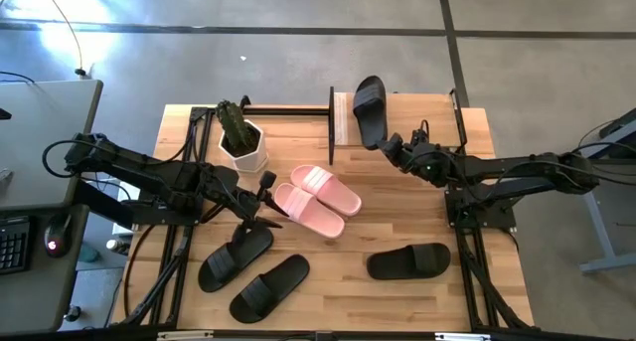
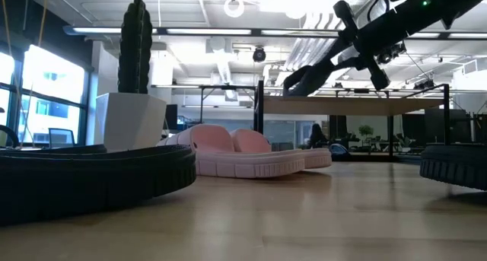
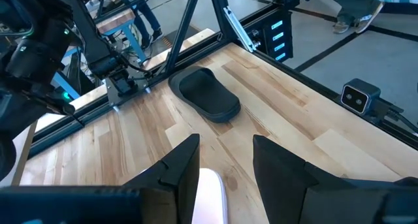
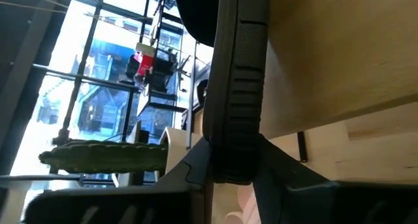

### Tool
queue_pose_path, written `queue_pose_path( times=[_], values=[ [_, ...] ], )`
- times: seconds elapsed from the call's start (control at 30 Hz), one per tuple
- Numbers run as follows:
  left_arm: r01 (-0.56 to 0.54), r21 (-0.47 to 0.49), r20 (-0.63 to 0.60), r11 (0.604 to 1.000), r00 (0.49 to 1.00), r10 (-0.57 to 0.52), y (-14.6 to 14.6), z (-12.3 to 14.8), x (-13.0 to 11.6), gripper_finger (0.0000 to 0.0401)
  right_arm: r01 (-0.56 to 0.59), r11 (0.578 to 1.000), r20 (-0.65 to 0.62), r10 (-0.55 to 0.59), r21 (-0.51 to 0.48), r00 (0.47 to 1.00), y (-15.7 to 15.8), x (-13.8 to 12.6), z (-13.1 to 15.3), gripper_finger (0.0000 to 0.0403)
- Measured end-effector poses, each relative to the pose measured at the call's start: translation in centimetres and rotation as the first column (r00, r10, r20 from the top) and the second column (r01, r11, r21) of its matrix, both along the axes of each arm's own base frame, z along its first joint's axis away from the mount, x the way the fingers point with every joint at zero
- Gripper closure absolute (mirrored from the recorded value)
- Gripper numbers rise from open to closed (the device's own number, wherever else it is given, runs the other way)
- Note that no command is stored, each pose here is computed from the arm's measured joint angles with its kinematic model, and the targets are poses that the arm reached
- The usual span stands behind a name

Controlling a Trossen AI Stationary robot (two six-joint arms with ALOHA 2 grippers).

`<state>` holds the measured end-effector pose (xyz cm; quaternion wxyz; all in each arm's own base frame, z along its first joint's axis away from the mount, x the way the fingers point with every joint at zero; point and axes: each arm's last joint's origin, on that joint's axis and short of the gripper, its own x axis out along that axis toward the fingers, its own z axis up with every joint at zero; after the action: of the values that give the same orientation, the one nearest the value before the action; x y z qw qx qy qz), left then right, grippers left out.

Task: Pick and place slides into the shelf
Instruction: Put the black slipper on the shelf

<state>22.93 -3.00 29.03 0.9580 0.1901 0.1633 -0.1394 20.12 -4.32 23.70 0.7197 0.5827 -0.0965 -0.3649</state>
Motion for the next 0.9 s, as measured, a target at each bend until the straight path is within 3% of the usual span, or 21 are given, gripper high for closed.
queue_pose_path(
  times=[0.5, 0.9],
  values=[
    [0.000, 0.000, 0.000, 1.000, 1.000, 0.000, 0.00, 0.00, 0.00, 0.0272, -0.008, 1.000, -0.047, 0.008, 0.010, 0.999, 0.04, -0.15, -0.41, 0.0228],
    [0.000, 0.000, 0.000, 1.000, 1.000, 0.000, 0.00, 0.00, 0.00, 0.0272, -0.004, 0.999, -0.057, 0.007, 0.054, 0.998, 0.11, -0.33, -0.74, 0.0215]
  ],
)
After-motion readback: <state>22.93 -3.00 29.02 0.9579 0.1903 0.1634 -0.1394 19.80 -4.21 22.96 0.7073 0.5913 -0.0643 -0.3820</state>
